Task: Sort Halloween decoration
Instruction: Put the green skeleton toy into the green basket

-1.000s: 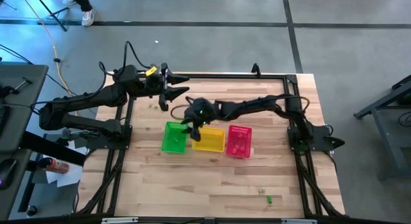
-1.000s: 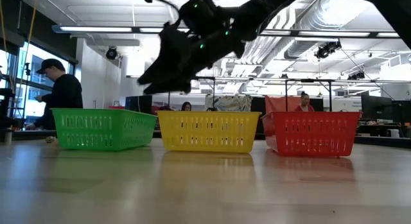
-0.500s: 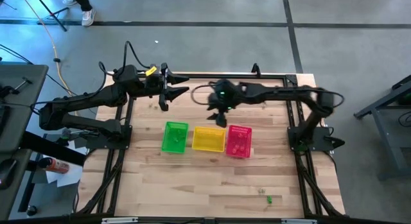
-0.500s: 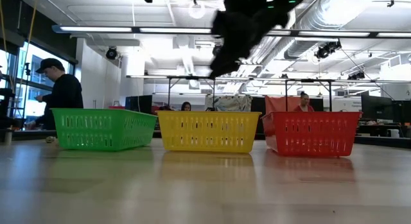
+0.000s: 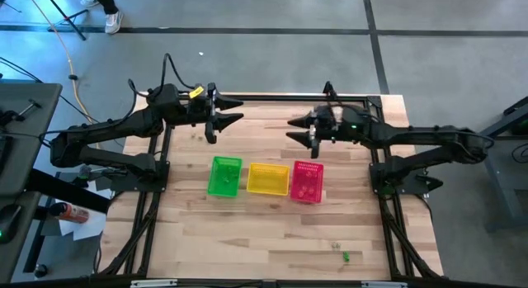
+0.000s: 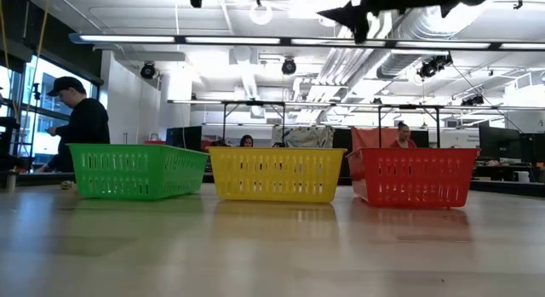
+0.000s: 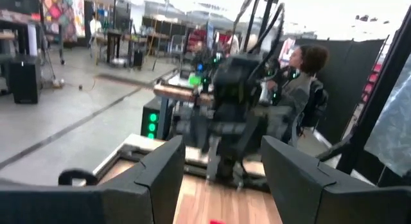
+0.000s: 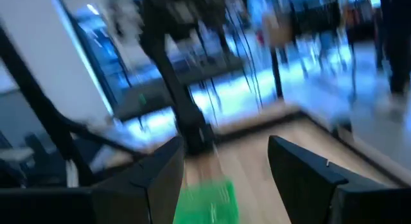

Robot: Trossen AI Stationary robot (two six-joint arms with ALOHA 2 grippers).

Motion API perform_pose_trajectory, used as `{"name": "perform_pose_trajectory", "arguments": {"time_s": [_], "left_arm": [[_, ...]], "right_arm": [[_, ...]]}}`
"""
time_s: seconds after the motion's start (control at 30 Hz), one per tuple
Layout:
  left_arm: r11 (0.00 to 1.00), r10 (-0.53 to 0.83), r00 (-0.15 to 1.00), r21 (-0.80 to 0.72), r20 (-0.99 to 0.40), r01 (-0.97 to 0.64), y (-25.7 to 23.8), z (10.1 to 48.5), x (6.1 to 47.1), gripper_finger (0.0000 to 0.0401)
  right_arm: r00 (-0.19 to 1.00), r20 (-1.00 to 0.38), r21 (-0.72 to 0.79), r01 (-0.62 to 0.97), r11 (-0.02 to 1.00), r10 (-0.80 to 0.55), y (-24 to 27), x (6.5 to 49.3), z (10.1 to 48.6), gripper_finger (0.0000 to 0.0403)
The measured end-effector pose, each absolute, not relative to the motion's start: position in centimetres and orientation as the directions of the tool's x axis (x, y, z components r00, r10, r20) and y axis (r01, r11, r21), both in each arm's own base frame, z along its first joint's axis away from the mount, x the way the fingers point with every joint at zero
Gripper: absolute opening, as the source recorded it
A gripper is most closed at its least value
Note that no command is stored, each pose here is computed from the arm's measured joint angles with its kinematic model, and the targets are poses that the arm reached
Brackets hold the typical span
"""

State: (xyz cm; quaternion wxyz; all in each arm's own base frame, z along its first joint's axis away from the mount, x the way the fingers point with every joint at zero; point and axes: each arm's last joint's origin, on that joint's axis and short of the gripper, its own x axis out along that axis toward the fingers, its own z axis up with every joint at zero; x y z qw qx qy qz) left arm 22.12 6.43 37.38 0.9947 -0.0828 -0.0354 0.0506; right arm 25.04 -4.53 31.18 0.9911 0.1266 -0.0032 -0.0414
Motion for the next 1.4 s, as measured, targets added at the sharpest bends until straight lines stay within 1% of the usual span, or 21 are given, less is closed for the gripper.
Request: {"name": "perform_pose_trajectory", "arguments": {"time_s": [0.03,0.1,0.2,0.33,0.4,0.47,0.53,0.63,0.73,0.8,0.93,1.0,1.1,1.17,1.4], "left_arm": [[0.98,0.106,0.993,-0.172,0.046,-0.096,6.4,37.2,22.1,0.0195],[0.977,0.1,0.995,-0.191,0.012,-0.096,6.3,36.9,22.2,0.0195],[0.973,0.094,0.995,-0.211,-0.03,-0.099,6.2,36.5,22.2,0.0195],[0.972,0.095,0.995,-0.213,-0.039,-0.102,6.2,36.4,22.2,0.0195],[0.966,0.109,0.993,-0.23,-0.05,-0.117,6.2,36.3,22.2,0.0195],[0.932,0.169,0.979,-0.305,-0.11,-0.195,6.4,35.8,22.1,0.0195],[0.894,0.22,0.943,-0.334,-0.25,-0.298,6.6,35.1,22.2,0.0195],[0.852,0.286,0.825,-0.265,-0.488,-0.452,7.7,34.8,22.0,0.0195],[0.777,0.347,0.645,-0.176,-0.681,-0.604,9.6,34.6,22.0,0.0195],[0.749,0.332,0.515,-0.111,-0.79,-0.654,11.1,33.3,22.3,0.0195],[0.726,0.254,0.304,-0.027,-0.918,-0.688,13.3,30.3,22.6,0.0195],[0.713,0.189,0.182,0.007,-0.965,-0.701,14.2,28.4,22.7,0.0195],[0.704,0.106,0.044,0.044,-0.993,-0.709,15.2,26.0,23.0,0.0195],[0.712,0.071,-0.012,0.059,-0.997,-0.7,15.8,24.3,23.3,0.0195],[0.759,-0.03,-0.15,0.075,-0.988,-0.647,17.8,18.6,23.5,0.0195]], "right_arm": [[0.997,0.033,0.228,0.064,0.972,-0.074,-4.3,25.0,31.6,0.022],[0.996,0.063,0.178,0.046,0.983,-0.058,-3.9,25.0,32.0,0.022],[0.997,0.066,0.123,0.033,0.992,-0.041,-3.5,25.1,32.3,0.022],[0.997,0.068,0.126,0.037,0.991,-0.046,-3.5,25.1,32.3,0.022],[0.995,0.068,0.133,0.06,0.989,-0.069,-3.6,25.1,32.3,0.022],[0.994,0.068,0.133,0.079,0.988,-0.088,-3.6,25.1,32.3,0.022],[0.993,0.068,0.129,0.092,0.987,-0.101,-3.7,25.1,32.3,0.022],[0.99,0.068,0.131,0.117,0.985,-0.126,-3.8,25.1,32.3,0.022],[0.986,0.067,0.131,0.141,0.981,-0.15,-3.8,25.0,32.3,0.022],[0.986,0.065,0.132,0.142,0.981,-0.151,-3.8,25.1,32.3,0.022],[0.987,0.047,0.134,0.144,0.98,-0.151,-3.8,25.1,32.1,0.022],[0.988,0.03,0.147,0.146,0.978,-0.152,-3.8,25.1,31.9,0.022],[0.988,0.002,0.182,0.149,0.972,-0.152,-3.8,25.1,31.7,0.022],[0.988,-0.017,0.206,0.152,0.967,-0.152,-3.8,25.1,31.5,0.022],[0.988,-0.03,0.266,0.155,0.951,-0.152,-3.8,25.1,31.3,0.022]]}}
